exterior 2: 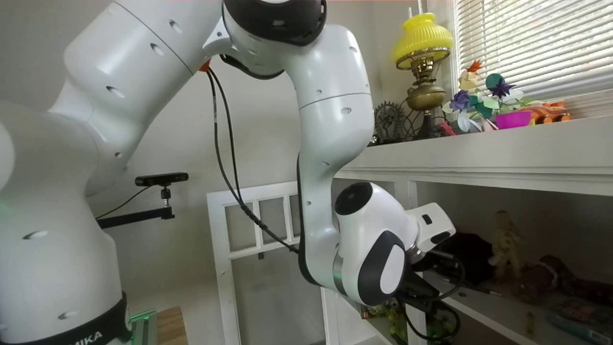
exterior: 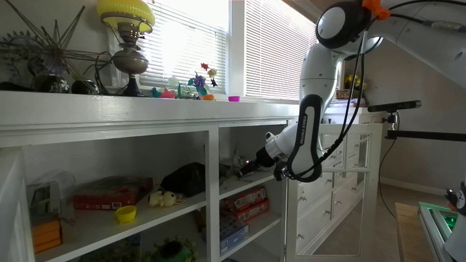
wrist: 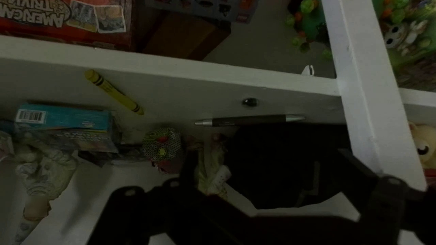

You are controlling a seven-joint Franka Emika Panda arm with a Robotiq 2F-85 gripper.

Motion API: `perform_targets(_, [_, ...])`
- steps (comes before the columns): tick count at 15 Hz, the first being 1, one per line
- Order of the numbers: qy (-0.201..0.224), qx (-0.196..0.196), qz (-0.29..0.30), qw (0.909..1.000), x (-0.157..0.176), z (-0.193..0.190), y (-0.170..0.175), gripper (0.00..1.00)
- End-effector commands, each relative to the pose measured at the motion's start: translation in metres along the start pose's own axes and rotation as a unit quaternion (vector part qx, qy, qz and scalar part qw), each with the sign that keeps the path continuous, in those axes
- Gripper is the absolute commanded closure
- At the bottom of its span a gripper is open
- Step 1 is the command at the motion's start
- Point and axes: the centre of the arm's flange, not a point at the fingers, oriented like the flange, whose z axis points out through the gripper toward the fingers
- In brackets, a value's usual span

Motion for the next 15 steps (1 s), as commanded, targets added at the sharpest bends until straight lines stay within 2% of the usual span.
perform_targets(1, [0.0, -0.001, -0.001, 1.0, 0.001, 0.003, 0.002, 0.0])
perform_targets(9, [0.002, 0.007, 0.0, 1.0, -0.006, 0.02, -0.003, 0.0])
perform_targets(15, [-0.002, -0.001, -0.005, 1.0, -0.017, 0.032, -0.002, 0.0])
